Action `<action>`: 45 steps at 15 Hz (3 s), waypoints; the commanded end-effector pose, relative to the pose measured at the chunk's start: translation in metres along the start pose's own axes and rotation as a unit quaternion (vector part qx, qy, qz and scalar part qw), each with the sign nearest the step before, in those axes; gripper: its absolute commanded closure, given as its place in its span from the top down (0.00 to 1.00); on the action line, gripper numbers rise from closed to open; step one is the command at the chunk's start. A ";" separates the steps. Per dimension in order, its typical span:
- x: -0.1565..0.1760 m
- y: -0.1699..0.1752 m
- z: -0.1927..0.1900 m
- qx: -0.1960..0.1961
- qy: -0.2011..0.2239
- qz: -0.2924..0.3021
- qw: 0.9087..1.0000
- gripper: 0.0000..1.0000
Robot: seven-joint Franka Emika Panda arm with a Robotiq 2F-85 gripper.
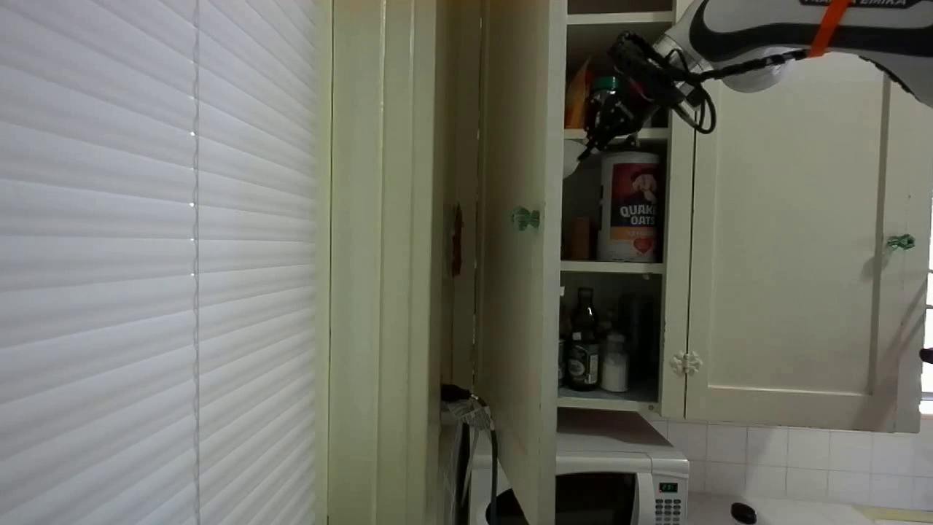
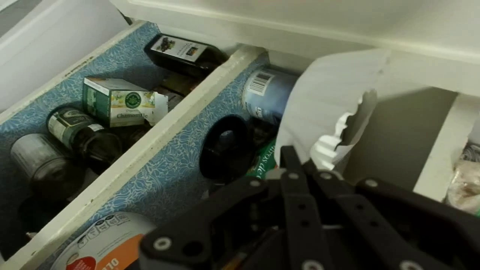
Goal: Remove the cupcake liners from the top cabinet
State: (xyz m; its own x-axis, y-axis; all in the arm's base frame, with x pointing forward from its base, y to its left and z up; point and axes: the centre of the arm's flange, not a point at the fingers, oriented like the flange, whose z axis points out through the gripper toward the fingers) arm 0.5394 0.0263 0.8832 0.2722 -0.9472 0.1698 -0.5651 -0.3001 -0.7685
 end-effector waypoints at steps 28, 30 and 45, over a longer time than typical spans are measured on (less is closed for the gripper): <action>0.002 0.312 0.068 -0.142 -0.171 -0.189 0.956 0.00; -0.002 0.335 0.089 -0.151 -0.183 -0.181 0.954 0.00; -0.045 0.415 0.168 -0.199 -0.190 -0.198 0.941 0.00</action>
State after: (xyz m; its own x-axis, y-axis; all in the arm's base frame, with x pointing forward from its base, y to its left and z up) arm 0.4229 -0.0370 0.4528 0.7387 -0.6661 0.1034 -0.5870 -0.7111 -0.3871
